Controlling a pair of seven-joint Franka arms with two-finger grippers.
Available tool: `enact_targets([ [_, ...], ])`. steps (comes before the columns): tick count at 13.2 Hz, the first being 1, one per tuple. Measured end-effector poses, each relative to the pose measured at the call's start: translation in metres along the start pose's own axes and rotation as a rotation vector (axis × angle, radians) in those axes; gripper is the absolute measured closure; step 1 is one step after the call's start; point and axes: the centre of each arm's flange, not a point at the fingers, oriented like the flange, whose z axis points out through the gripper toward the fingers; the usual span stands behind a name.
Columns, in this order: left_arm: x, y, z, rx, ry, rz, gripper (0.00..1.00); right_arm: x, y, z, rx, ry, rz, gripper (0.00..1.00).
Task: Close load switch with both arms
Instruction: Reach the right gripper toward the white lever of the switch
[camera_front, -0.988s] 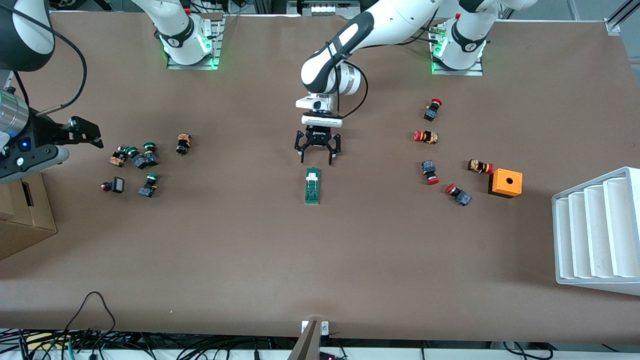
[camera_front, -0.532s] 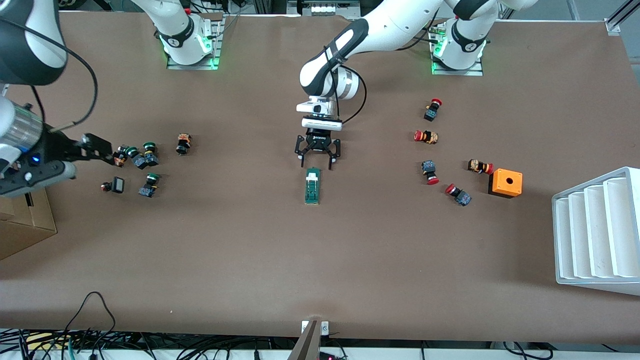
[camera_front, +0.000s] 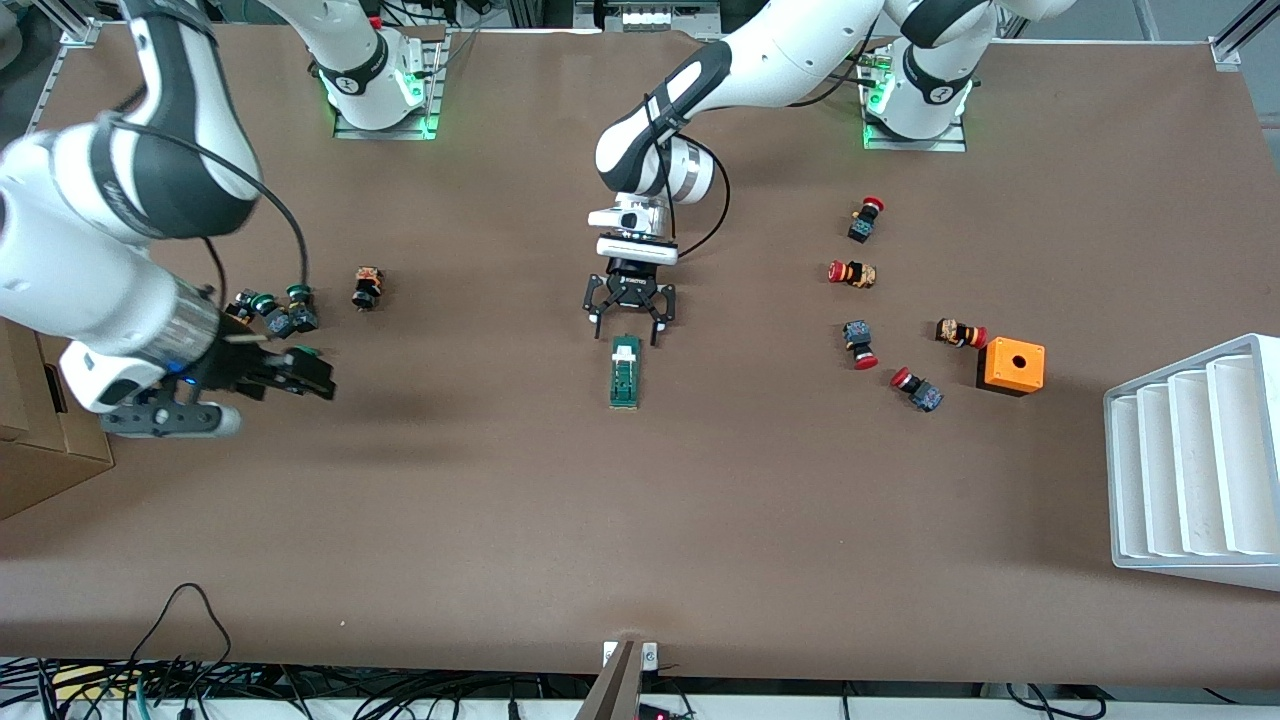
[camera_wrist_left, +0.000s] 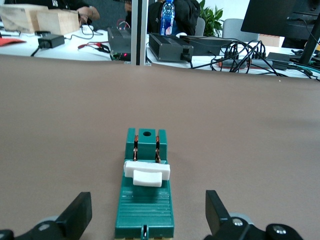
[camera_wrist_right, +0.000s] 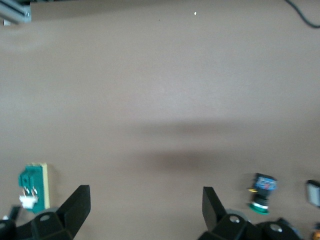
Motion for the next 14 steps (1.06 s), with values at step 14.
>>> enact_targets([
  [14,-0.025,-0.005,0.013,-0.007,0.096,0.079,0.0,-0.046,-0.183,0.073,0.163,-0.016,0.749,0.01],
])
